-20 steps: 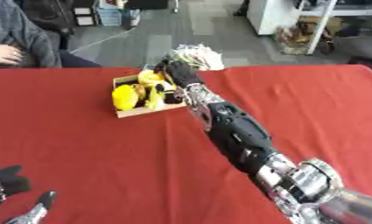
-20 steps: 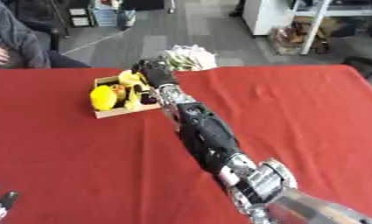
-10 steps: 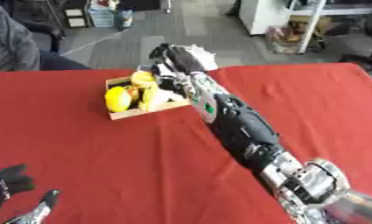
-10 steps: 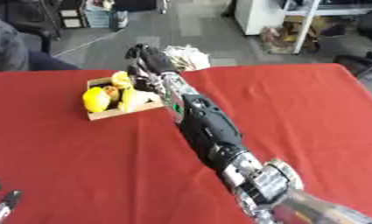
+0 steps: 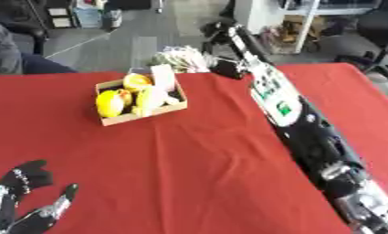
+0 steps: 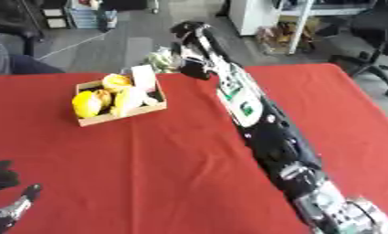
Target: Pick up objects on the table and place them in the box.
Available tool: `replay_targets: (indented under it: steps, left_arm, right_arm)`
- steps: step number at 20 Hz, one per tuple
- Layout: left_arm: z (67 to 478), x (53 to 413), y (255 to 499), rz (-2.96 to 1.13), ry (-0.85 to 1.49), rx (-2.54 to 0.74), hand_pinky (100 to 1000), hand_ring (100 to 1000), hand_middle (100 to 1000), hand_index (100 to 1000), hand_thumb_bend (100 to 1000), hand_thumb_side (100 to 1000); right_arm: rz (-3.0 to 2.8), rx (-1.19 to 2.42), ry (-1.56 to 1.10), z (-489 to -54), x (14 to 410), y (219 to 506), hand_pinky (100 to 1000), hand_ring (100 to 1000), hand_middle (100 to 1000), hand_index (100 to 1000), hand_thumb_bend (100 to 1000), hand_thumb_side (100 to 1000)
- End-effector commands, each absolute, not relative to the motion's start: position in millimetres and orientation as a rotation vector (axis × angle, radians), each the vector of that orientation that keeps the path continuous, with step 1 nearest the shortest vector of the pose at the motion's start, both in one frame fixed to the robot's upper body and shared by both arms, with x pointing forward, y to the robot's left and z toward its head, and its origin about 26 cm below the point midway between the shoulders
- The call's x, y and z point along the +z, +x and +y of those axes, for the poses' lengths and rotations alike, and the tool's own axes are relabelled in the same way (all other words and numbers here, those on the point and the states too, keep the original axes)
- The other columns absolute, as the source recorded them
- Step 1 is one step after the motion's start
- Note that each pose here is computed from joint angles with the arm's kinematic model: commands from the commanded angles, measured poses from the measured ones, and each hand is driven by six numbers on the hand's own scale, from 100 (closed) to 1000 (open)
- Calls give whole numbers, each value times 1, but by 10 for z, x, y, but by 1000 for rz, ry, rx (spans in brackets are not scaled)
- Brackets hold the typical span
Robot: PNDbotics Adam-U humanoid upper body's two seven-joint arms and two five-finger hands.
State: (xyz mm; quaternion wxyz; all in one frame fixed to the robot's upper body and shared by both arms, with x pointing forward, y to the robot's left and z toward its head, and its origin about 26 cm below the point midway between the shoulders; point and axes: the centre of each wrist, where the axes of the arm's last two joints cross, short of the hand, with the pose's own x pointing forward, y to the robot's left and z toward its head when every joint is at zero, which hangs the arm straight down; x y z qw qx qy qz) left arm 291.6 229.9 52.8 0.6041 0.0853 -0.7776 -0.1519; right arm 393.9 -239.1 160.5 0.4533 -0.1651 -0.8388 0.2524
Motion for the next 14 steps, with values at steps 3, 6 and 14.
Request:
replay_targets:
  steps: [3, 6, 14]
  left_arm:
    - [2359, 583, 2927, -1827, 230, -357, 752, 612, 572, 750, 593, 200]
    - [2339, 563, 2922, -1827, 216, -362, 753, 613, 574, 749, 604, 208]
    - [2303, 492, 2892, -1827, 171, -351, 753, 615, 576, 749, 616, 222]
  right_arm:
    - [-2137, 485, -225, -2472, 1526, 3489, 736, 676, 671, 783, 100, 197]
    - [-2083, 390, -180, -2514, 1204, 3282, 735, 671, 666, 779, 100, 247]
    - [-1952, 298, -118, -2455, 618, 2957, 731, 662, 655, 774, 100, 300]
